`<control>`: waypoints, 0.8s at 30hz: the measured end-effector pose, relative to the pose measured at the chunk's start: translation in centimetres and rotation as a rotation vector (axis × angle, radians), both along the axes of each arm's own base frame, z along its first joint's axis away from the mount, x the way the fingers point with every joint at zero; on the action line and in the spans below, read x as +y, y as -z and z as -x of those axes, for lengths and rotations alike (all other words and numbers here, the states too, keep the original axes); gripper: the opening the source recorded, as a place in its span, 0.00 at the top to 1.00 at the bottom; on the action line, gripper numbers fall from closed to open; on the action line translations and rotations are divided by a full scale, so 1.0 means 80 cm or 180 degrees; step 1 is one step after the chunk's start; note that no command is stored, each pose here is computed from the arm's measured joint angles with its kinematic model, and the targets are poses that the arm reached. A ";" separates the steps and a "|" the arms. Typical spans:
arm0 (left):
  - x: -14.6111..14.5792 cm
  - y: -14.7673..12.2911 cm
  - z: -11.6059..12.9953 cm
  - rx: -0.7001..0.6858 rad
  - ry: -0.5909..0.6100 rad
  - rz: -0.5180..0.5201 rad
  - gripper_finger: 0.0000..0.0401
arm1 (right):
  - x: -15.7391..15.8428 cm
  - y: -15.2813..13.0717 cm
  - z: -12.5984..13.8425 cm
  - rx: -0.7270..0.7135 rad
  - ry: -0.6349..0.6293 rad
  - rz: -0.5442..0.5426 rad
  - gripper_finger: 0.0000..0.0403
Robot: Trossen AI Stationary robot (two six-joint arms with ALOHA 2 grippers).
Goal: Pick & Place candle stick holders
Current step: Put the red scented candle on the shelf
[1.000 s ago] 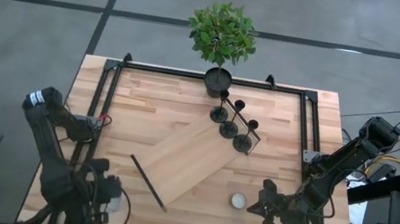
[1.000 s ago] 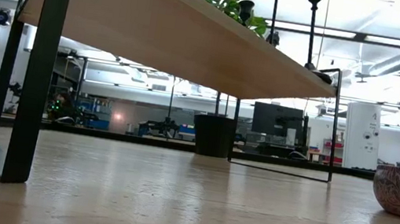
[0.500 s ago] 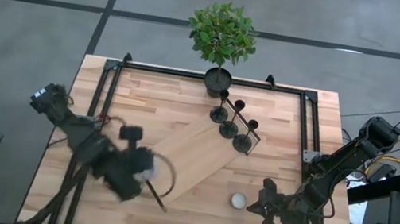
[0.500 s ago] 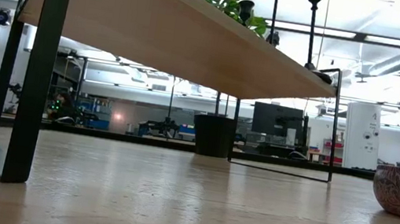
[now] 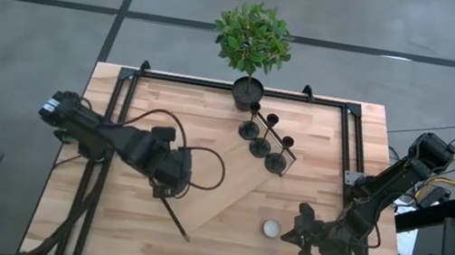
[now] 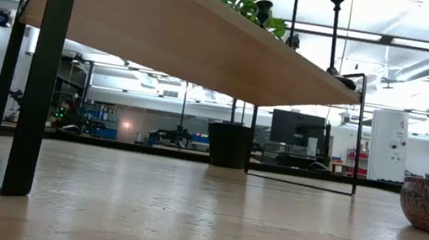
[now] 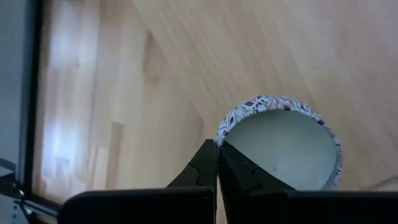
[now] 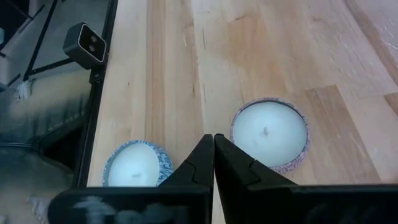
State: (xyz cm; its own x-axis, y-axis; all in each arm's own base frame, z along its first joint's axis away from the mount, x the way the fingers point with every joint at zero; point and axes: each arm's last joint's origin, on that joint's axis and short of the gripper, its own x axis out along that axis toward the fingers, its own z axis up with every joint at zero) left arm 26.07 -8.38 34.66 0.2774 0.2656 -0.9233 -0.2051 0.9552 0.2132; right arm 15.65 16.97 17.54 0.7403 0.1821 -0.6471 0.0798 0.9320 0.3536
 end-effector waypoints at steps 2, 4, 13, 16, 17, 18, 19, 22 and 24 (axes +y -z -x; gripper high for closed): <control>-0.001 0.009 0.000 0.0066 0.0012 0.0032 1.00 | 0.000 0.000 0.000 0.0000 -0.0006 0.0005 0.98; -0.003 0.018 -0.001 0.0124 0.0010 0.0116 1.00 | 0.000 0.000 0.000 -0.0006 -0.0025 0.0028 0.98; -0.002 0.041 0.002 0.0272 -0.0014 0.0169 1.00 | 0.000 0.000 0.000 -0.0010 -0.0034 0.0039 0.98; -0.003 0.039 0.002 0.0254 -0.0011 0.0194 1.00 | 0.000 0.000 0.000 -0.0034 -0.0004 0.0061 0.98; -0.003 0.038 0.001 0.0237 -0.0007 0.0211 1.00 | -0.001 0.000 0.000 -0.0045 0.0010 0.0071 0.98; -0.004 0.036 0.001 0.0200 -0.0004 0.0235 1.00 | -0.001 0.000 0.000 -0.0049 0.0015 0.0075 0.98; -0.004 0.035 0.000 0.0153 0.0003 0.0271 1.00 | -0.001 0.000 0.000 -0.0050 0.0017 0.0075 0.98; -0.005 0.032 -0.001 0.0091 0.0016 0.0339 1.00 | -0.001 0.000 0.000 -0.0050 0.0016 0.0074 0.98; -0.005 0.032 0.000 0.0096 0.0016 0.0338 1.00 | -0.001 0.000 0.000 -0.0050 0.0017 0.0075 0.98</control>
State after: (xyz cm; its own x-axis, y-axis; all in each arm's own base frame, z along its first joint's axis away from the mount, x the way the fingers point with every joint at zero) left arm 26.08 -8.78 32.14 0.2503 0.1646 -0.9541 -0.1953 0.9738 0.1168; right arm 15.69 16.92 17.56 0.7513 0.1630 -0.6395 0.0794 0.9397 0.3328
